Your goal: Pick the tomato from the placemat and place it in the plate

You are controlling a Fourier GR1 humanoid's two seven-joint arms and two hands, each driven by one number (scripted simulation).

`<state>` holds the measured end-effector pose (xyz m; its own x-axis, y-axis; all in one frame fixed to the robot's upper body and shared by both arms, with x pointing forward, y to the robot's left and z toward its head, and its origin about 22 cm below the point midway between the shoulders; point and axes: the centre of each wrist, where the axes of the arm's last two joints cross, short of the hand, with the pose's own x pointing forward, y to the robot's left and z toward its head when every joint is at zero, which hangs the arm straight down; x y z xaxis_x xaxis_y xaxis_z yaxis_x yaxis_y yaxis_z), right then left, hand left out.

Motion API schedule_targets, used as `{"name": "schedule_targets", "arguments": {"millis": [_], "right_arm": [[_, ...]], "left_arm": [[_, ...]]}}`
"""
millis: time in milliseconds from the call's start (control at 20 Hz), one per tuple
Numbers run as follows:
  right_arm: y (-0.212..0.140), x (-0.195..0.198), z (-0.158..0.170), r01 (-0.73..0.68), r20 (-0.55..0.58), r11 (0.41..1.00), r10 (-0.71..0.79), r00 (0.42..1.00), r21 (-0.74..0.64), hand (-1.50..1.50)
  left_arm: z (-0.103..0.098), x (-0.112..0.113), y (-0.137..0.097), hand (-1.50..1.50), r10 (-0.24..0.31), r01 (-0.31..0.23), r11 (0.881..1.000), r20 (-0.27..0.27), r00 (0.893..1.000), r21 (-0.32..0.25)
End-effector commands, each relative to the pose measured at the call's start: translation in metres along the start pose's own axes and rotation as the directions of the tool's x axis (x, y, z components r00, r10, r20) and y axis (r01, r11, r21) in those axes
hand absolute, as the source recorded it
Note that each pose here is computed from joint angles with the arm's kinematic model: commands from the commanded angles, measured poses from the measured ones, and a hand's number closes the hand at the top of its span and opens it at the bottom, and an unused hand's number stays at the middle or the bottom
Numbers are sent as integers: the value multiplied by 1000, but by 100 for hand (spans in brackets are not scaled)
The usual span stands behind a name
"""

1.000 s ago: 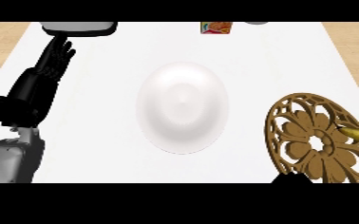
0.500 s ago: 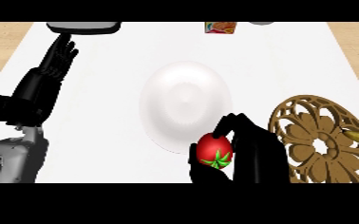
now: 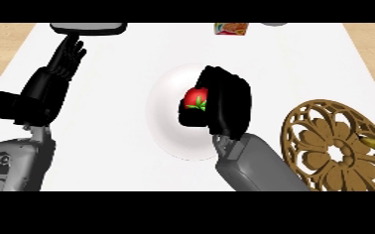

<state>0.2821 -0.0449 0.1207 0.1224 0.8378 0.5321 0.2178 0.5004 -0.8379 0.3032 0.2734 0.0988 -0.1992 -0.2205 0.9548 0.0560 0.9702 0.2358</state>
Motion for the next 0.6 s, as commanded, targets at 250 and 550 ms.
{"name": "schedule_targets", "arguments": {"millis": [250, 550], "right_arm": [[52, 0, -51, 46, -166, 998, -41, 985, 30, 150], [79, -24, -63, 172, -198, 984, -161, 967, 42, -150]], "left_arm": [[0, 5, 2, 0, 3, -3, 1000, -2, 1000, -24], [-6, 10, -25, 0, 17, -16, 999, 29, 999, -29]]}}
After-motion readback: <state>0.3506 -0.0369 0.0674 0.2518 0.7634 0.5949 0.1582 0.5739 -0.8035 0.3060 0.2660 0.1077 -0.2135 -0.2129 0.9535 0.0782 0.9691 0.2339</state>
